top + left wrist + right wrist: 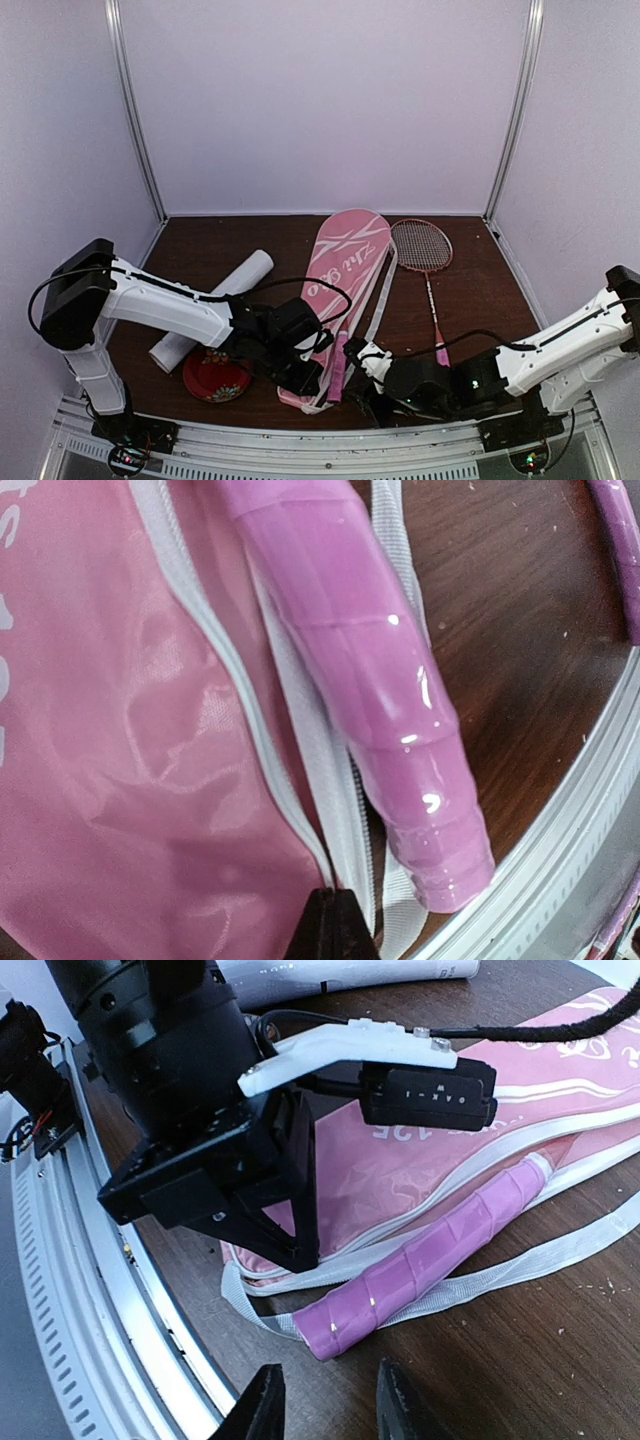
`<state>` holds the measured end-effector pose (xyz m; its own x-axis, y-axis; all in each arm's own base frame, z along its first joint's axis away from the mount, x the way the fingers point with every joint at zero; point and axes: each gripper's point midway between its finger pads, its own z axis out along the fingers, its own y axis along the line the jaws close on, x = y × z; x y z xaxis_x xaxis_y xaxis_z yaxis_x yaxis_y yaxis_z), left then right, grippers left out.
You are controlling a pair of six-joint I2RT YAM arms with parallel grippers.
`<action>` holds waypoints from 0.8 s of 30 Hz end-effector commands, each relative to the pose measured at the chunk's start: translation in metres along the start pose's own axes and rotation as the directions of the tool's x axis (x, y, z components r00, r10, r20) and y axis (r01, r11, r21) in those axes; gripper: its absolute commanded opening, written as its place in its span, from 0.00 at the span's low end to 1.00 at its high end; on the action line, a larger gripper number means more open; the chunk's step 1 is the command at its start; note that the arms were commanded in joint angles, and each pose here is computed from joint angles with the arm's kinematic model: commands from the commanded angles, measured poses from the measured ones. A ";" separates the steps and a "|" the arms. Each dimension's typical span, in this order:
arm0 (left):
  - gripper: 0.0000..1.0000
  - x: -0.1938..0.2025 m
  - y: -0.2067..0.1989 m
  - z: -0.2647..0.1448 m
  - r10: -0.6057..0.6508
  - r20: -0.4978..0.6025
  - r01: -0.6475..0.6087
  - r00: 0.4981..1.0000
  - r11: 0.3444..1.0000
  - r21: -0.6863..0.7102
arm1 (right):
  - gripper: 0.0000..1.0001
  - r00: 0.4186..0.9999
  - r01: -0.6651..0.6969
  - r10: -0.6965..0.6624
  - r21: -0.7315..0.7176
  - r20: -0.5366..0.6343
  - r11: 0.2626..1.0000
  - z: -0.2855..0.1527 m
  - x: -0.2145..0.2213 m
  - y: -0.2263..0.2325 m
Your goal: Pack up the badminton gear
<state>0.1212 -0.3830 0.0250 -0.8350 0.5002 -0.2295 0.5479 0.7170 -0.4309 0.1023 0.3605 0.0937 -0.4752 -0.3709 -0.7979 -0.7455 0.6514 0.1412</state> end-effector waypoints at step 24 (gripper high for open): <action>0.26 -0.020 0.001 -0.003 -0.052 0.044 0.055 0.998 0.996 -0.077 | 0.32 0.588 -0.809 0.758 -0.206 -0.284 0.551 0.031 0.004 -0.017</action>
<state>0.1363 -0.3889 0.0366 -0.8671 0.4320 -0.2481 0.4979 0.7694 -0.4001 0.1285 0.3502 0.0580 -0.9611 0.0763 -0.2654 -0.1700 0.5940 0.7863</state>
